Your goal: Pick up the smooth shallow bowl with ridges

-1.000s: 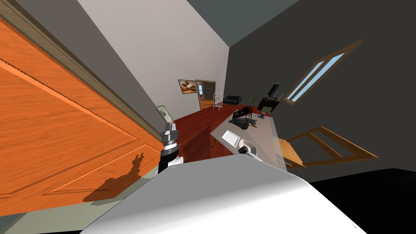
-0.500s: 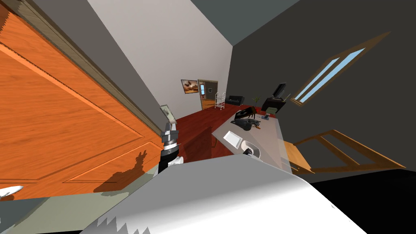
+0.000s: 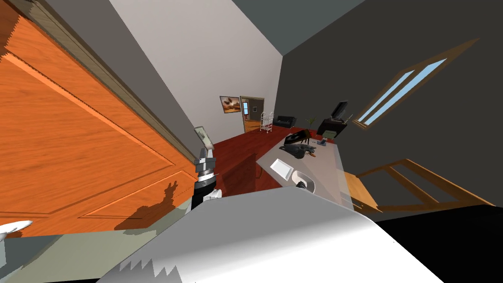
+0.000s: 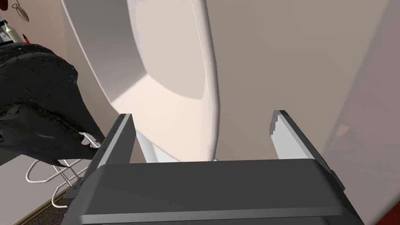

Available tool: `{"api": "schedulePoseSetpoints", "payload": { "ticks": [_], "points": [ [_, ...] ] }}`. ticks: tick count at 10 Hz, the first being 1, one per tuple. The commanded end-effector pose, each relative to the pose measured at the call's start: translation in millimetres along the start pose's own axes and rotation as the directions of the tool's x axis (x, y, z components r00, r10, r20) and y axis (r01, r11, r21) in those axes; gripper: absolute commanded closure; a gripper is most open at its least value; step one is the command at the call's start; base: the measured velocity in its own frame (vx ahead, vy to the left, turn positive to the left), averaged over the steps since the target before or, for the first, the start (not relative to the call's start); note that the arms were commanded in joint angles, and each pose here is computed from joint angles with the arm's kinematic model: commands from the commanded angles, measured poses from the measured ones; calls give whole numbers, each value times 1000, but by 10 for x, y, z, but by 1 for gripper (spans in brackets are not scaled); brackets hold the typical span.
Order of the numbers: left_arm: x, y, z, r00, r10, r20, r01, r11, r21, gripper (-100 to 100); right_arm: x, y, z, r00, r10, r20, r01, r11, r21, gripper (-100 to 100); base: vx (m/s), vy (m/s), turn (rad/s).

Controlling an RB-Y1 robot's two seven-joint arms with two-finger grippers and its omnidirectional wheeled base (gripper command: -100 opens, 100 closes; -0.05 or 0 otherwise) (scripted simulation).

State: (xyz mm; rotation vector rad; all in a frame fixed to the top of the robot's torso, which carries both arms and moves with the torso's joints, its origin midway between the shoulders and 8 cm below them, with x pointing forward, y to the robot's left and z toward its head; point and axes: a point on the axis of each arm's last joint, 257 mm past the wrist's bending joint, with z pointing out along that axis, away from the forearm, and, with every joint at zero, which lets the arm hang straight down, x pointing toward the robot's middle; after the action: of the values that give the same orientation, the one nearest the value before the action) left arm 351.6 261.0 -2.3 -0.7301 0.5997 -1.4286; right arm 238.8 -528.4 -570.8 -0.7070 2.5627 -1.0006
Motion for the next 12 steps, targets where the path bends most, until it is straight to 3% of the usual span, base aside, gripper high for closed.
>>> {"api": "schedulePoseSetpoints", "payload": {
  "ticks": [1, 4, 5, 6, 10, 11, 12],
  "points": [
    [0, 0, 0, 1000, 0, 0, 0, 1000, 0, 0, -79, 100, -47, 1000, 6, -3, -6, 1000, 1, -100, 3, -122, 31],
    [0, 0, 0, 1000, 0, 0, 0, 1000, 0, 0, -253, 308, -116, 1000, 9, -6, -9, 1000, 1, -100, -5, -126, 15],
    [0, 0, 0, 1000, 0, 0, 0, 1000, 0, 0, -211, 270, -103, 1000, 8, -4, -8, 1000, 0, -100, -3, -54, 12],
    [0, 0, 0, 1000, 0, 0, 0, 1000, 0, 0, -214, 275, -107, 1000, 9, -5, -9, 1000, 1, 100, 0, -10, 0],
    [0, 0, 0, 1000, 0, 0, 0, 1000, 0, 0, -142, 226, -96, 999, 26, -24, -26, 1000, 12, 100, 1, -2, -21],
    [0, 0, 0, 1000, 0, 0, 0, 1000, 0, 0, -144, 230, -97, 999, 25, -24, -25, 1000, 11, 0, 0, 0, 0],
    [0, 0, 0, 1000, 0, 0, 0, 1000, 0, 0, -147, 185, -73, 1000, 7, -5, -7, 1000, 1, 100, -4, 78, 11]
  ]
}}
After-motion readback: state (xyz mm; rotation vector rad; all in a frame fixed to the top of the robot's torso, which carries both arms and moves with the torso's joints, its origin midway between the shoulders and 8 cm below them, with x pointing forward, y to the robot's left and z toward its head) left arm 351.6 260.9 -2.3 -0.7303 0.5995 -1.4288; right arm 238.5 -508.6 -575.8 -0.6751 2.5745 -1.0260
